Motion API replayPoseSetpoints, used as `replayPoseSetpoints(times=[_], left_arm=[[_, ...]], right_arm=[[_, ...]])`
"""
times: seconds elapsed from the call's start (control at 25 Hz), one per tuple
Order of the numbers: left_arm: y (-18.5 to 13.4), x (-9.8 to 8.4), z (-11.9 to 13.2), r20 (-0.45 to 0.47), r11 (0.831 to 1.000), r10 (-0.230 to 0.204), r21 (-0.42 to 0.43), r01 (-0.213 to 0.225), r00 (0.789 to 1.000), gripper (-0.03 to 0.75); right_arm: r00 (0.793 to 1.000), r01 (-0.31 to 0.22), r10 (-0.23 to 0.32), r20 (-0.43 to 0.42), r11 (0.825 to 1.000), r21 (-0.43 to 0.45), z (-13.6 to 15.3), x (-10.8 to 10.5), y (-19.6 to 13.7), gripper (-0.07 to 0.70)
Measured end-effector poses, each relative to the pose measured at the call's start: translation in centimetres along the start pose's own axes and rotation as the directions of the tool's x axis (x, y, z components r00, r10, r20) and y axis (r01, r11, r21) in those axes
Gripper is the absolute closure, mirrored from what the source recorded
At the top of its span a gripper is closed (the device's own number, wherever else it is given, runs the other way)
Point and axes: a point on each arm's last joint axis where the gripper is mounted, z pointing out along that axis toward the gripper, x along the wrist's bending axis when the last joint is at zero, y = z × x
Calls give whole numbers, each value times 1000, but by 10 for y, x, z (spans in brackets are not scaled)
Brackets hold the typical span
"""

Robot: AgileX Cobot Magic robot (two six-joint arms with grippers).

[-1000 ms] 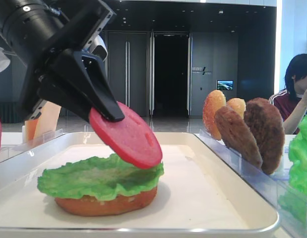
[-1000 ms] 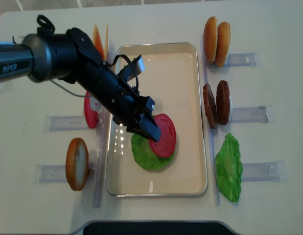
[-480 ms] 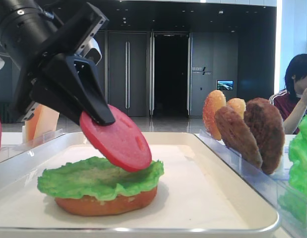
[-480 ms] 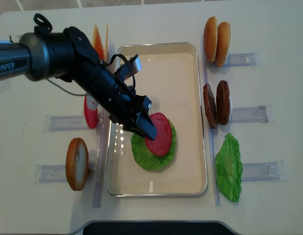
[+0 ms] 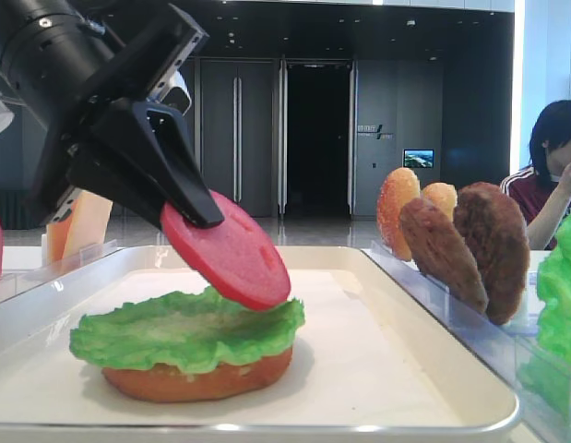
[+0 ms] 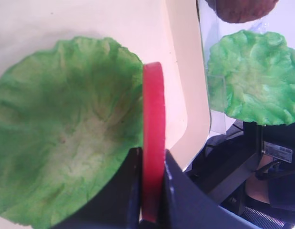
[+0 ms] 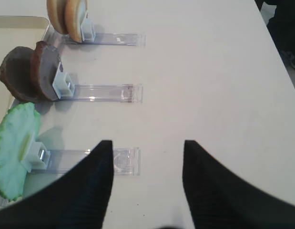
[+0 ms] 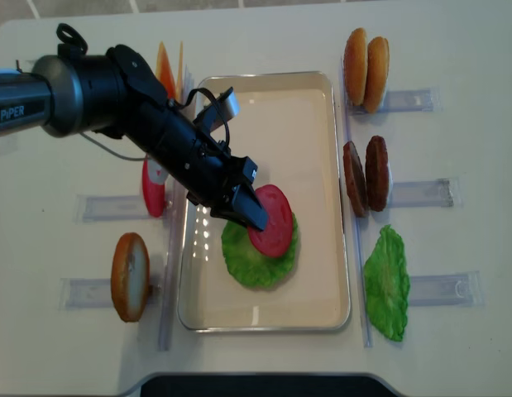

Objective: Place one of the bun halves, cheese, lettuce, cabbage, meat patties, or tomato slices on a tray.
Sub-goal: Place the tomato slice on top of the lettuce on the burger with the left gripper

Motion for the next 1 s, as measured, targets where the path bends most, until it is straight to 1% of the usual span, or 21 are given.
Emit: replayPoseSetpoints(times=[0.6, 0.76, 1.0], left_arm=[[-1, 0, 0, 5, 1000, 5, 18, -5, 1000, 671], [-1, 4, 5, 4, 999, -7, 32, 6, 1000, 671], [-1, 4, 5, 4, 999, -9, 33, 9, 1000, 671]], right_arm=[[1000, 0, 0, 0, 1000, 0, 0, 0, 0, 279], [1000, 0, 0, 0, 1000, 0, 0, 0, 0, 279], [1000, 0, 0, 0, 1000, 0, 0, 0, 0, 279]])
